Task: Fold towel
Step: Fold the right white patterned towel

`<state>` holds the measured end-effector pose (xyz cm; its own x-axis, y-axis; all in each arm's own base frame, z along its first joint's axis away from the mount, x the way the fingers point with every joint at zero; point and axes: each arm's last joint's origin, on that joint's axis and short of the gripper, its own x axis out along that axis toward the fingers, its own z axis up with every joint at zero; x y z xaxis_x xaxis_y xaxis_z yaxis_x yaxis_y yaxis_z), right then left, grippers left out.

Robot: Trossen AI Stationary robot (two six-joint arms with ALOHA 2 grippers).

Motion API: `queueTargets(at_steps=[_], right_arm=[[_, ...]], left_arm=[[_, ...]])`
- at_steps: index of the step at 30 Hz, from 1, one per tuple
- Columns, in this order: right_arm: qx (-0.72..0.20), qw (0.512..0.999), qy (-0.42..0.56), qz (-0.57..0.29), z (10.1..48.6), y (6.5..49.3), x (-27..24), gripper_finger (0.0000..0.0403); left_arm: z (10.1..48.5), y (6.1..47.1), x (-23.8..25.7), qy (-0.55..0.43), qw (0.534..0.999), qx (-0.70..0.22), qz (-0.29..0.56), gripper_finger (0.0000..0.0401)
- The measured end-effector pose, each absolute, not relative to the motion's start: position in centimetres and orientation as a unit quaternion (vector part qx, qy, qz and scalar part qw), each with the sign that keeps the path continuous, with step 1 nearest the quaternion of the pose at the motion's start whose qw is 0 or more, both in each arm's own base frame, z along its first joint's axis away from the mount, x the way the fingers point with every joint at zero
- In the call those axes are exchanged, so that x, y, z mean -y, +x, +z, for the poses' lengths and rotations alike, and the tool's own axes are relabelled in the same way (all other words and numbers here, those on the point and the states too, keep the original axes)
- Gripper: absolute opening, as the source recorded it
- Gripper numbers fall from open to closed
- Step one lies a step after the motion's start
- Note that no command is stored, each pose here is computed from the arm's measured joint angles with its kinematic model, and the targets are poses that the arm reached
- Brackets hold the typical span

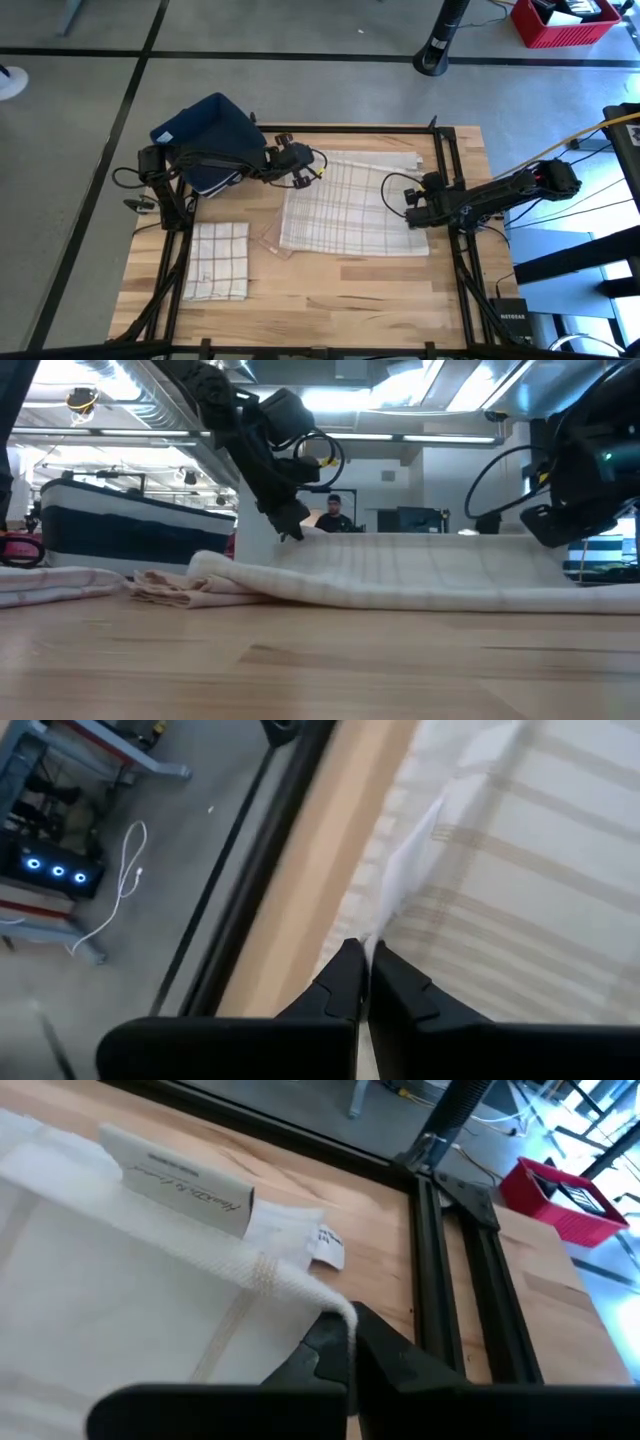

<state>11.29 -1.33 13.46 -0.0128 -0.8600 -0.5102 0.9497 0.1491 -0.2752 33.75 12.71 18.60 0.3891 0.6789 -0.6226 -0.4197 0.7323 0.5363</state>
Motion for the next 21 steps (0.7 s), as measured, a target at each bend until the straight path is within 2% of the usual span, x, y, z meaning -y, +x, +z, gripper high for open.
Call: queueTargets(at_steps=[11,17,21], right_arm=[[-0.271,0.670,0.072,-0.688,13.2,11.4,3.0,0.0014],[-0.261,0.656,0.079,-0.703,13.0,11.9,4.1,0.0069],[-0.276,0.647,0.087,-0.705,13.0,12.1,4.8,0.0118]], left_arm=[[17.7,34.4,-15.4,0.125,0.838,-0.385,0.366,0.0001],[17.2,33.8,-16.8,0.097,0.827,-0.382,0.400,0.0012],[17.2,33.3,-17.8,0.062,0.824,-0.371,0.424,0.0062]])
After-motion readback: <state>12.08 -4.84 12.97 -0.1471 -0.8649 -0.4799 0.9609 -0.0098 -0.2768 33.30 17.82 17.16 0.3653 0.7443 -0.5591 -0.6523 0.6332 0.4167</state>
